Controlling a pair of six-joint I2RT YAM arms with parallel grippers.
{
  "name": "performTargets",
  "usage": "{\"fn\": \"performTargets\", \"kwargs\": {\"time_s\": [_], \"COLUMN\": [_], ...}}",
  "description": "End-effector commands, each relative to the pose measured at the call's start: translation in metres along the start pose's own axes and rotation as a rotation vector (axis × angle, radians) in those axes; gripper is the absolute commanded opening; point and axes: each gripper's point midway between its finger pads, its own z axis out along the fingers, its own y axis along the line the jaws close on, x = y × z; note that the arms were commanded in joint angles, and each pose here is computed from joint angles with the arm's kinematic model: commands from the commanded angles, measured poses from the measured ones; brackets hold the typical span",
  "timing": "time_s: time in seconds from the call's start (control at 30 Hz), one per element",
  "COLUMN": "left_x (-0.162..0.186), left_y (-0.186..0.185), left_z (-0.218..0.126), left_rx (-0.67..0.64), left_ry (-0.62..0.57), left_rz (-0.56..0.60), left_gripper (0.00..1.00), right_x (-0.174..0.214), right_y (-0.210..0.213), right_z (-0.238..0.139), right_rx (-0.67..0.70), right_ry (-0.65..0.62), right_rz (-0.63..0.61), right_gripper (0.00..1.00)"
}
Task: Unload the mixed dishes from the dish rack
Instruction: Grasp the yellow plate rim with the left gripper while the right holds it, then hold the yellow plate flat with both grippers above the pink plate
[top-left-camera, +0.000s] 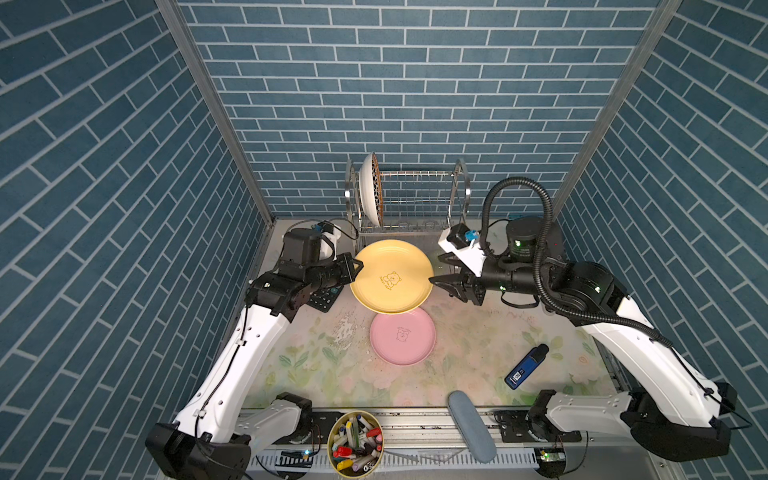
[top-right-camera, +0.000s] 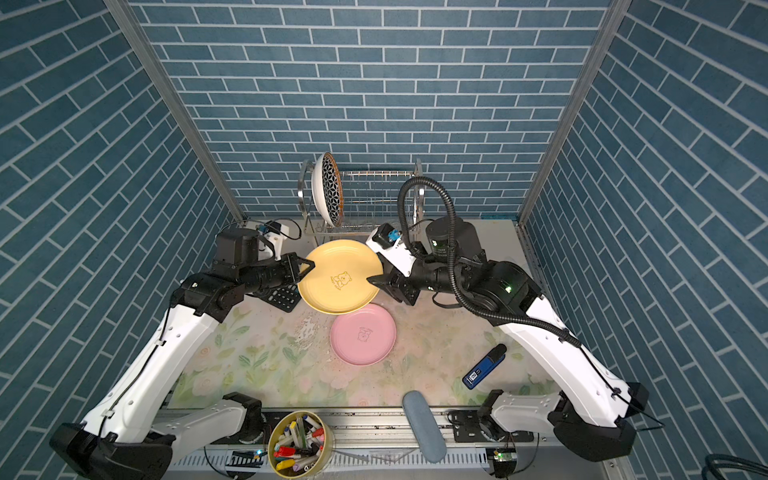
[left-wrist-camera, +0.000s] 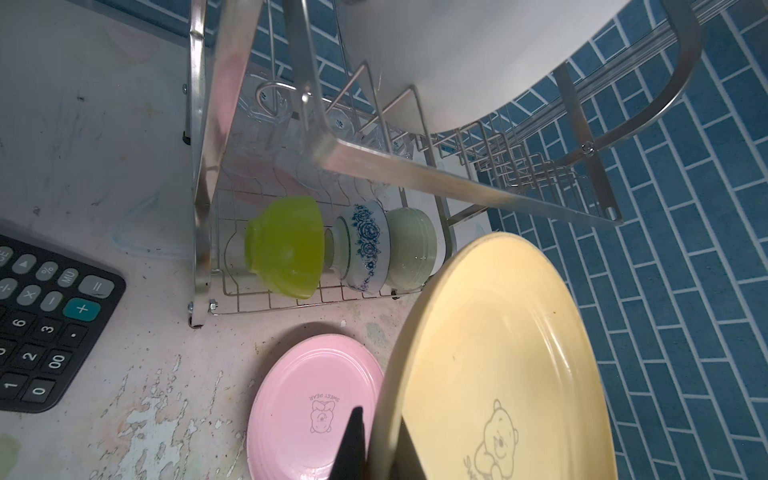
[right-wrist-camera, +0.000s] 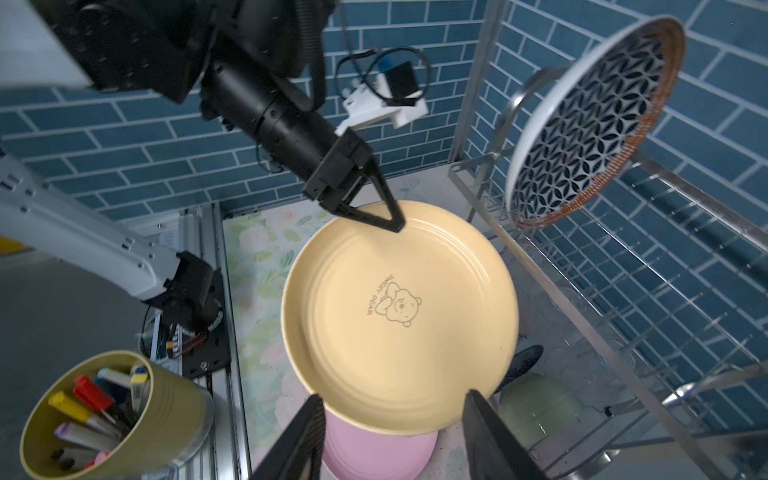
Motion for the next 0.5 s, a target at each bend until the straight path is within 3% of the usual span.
{"fn": "performTargets", "kwargs": {"time_s": [0.0, 0.2, 0.47], "left_x": [-0.01, -0.009, -0.007], "left_y": [-0.005, -0.008, -0.016], "left_z": [-0.003, -0.003, -0.008], "left_rx": [0.018, 0.047, 0.095], "left_ry": [-0.048, -0.058, -0.07], "left_rz": [0.029, 0.035, 0.05], "left_gripper": [0.0, 0.0, 0.0], "right_x": [0.018, 0.038, 0.039], "right_y": [-0.022, -0.053, -0.07], "right_z": [0.02, 0.034, 0.046], "right_rx": [0.033, 0.058, 0.018], "right_ry": [0.056, 0.106, 0.089], "right_rz": [0.259, 0.458, 0.572], "right_gripper": [0.54, 0.52, 0.44]}}
